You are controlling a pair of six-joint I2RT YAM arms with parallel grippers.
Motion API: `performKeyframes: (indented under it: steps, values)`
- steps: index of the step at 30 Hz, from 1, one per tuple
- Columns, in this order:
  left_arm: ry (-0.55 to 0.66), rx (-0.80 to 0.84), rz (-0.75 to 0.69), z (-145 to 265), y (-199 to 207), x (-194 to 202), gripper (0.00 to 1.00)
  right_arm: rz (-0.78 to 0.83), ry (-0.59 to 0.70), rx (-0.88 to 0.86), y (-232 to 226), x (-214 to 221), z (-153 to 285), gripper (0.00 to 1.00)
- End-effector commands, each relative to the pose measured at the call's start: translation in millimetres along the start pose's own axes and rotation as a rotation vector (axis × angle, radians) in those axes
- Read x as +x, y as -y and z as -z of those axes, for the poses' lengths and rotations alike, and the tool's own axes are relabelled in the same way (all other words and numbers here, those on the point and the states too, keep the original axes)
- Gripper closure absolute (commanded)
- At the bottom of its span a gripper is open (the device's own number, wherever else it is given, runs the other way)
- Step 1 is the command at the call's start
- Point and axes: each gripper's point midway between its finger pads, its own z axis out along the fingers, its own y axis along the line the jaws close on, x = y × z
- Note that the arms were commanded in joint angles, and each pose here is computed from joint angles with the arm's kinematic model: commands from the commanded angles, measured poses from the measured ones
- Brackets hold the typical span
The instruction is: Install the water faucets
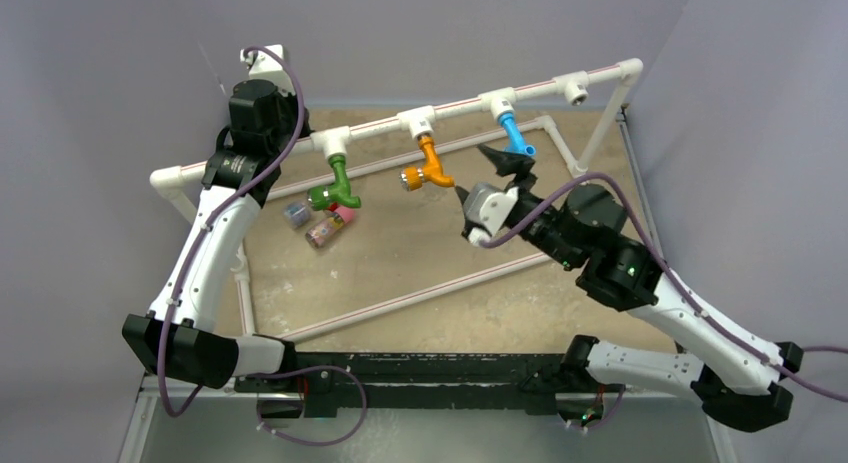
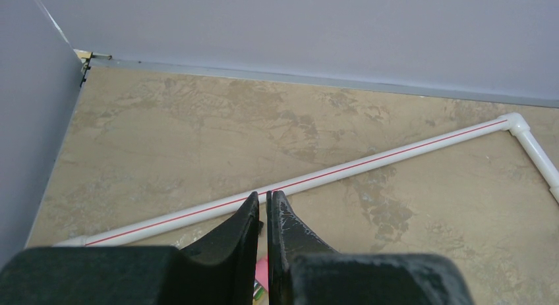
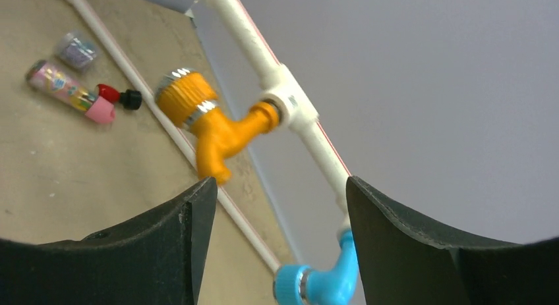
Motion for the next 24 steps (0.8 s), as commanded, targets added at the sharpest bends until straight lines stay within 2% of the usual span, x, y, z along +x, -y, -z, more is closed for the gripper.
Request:
performKeyframes:
  steps: [1,10,15,24]
  values:
    - [-0.194,0.027,-0.043,10.9,2.9,52.7,0.92,0.260,0.011,-0.005,-8.1,-19.8,-2.0,0.26]
    - [-0.191,0.029,-0.044,13.4,2.8,52.2,0.92,0.570,-0.054,0.011,-37.6,-14.7,-18.8,0.24]
    - [-0.191,0.030,-0.043,14.2,2.6,53.0,0.92,0.664,-0.098,0.085,-39.2,-4.5,-29.4,0.25]
    - [-0.195,0.048,-0.038,13.9,6.3,54.3,0.92,0.688,-0.126,0.195,-37.2,-6.4,-53.8,0.27]
